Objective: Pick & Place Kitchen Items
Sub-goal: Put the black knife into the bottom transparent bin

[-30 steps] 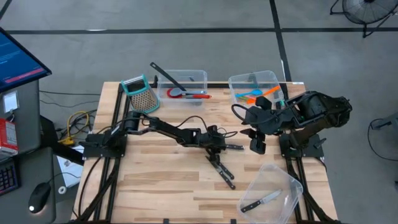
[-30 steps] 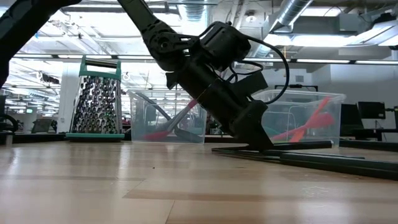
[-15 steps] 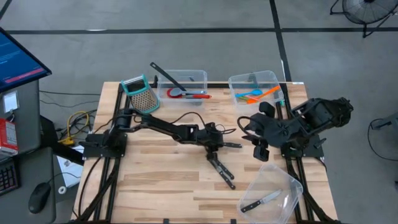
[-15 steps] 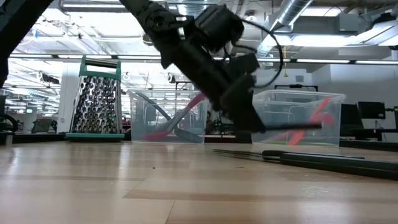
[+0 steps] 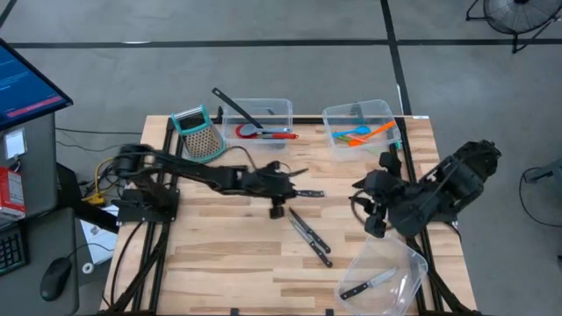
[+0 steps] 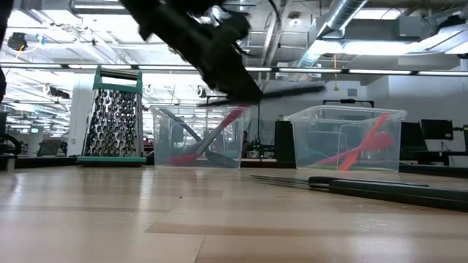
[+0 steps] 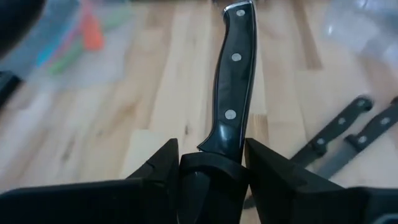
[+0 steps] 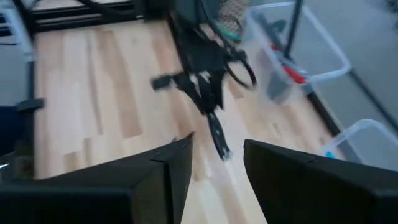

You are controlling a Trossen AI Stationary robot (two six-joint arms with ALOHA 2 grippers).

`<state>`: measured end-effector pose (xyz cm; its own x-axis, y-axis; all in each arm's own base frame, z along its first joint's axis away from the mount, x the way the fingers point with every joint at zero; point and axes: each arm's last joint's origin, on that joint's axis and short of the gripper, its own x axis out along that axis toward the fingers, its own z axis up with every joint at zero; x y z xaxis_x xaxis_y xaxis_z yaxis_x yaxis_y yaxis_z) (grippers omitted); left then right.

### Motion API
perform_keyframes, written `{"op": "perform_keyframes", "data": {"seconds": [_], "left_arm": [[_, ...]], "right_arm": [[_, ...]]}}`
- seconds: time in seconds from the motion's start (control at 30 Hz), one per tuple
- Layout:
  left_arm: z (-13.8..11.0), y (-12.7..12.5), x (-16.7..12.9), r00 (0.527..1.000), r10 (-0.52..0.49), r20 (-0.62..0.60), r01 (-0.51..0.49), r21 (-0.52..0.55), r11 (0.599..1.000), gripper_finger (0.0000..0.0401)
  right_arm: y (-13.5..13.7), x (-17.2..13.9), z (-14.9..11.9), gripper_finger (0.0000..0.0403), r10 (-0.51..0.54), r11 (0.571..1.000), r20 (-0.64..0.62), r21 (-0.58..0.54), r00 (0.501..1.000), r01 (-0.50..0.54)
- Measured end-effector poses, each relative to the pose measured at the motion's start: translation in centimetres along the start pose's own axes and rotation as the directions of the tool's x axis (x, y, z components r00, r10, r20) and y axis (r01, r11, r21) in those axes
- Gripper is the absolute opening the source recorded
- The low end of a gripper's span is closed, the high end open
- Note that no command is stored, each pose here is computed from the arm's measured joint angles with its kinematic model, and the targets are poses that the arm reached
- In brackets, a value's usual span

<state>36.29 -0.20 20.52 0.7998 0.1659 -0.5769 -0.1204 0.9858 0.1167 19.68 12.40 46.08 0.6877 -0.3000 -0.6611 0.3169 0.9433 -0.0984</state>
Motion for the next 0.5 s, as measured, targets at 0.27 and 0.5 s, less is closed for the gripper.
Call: {"op": "perform_keyframes", "data": {"seconds": [0.27,0.5], "left_arm": [[0.0,1.7,-8.4,0.982,0.065,0.176,-0.045,-0.116,0.992,0.0122],[0.2,3.0,-15.2,0.902,0.077,0.424,0.008,-0.195,0.981,0.0122]], "right_arm": [[1.9,2.8,-2.6,0.014,-0.165,0.986,0.03,0.031,0.986,0.164],[3.5,7.4,-5.2,0.0163,-0.28,0.956,0.086,0.112,0.956,0.27]]}}
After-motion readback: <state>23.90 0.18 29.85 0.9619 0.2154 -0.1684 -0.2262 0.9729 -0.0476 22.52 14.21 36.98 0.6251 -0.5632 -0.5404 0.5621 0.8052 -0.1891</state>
